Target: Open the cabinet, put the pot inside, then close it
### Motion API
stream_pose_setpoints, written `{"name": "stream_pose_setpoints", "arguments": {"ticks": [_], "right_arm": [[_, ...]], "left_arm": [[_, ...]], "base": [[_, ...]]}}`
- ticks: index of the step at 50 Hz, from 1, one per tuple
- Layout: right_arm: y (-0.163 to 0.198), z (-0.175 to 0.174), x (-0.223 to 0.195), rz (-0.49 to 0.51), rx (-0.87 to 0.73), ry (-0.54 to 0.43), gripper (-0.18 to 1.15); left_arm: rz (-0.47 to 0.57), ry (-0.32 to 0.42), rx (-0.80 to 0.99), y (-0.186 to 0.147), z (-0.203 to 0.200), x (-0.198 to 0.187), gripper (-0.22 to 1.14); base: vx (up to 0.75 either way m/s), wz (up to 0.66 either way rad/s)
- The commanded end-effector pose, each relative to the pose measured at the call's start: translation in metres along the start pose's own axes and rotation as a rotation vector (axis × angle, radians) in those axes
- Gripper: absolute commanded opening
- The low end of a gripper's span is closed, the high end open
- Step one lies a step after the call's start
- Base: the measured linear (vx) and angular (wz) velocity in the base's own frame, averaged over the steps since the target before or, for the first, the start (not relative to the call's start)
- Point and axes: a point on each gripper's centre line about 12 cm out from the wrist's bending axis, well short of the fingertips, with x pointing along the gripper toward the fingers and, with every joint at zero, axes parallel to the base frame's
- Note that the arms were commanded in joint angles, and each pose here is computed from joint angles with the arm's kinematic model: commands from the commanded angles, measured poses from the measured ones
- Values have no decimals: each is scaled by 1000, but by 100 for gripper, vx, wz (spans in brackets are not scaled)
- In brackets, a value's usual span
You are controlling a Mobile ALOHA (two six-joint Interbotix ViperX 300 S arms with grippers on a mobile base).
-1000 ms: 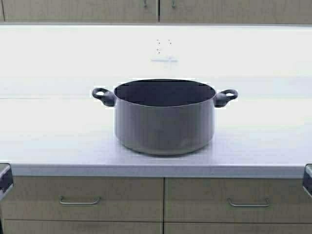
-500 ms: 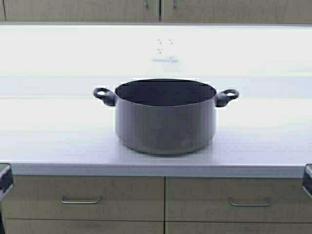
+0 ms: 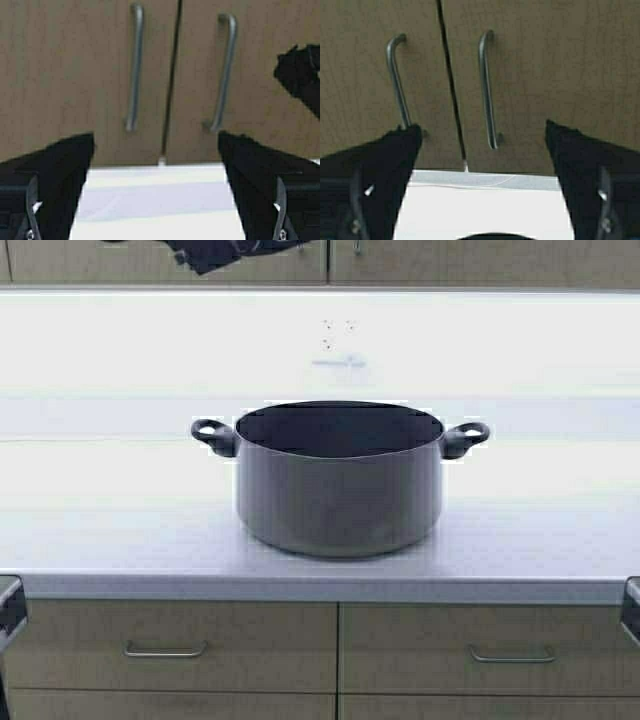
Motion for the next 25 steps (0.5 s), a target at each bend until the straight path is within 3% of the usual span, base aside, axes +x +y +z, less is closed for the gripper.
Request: {"name": "stream_pose_setpoints", "arguments": {"ticks": [1, 25], "right_arm": [[4, 20, 15, -2, 0, -65, 104], [20, 16, 69, -1, -60, -106, 104]], "left_arm": [[15, -72, -30, -5, 17, 17, 102], [131, -161, -80, -7, 9, 76, 101]], "base": [[0, 0], [0, 0]]}}
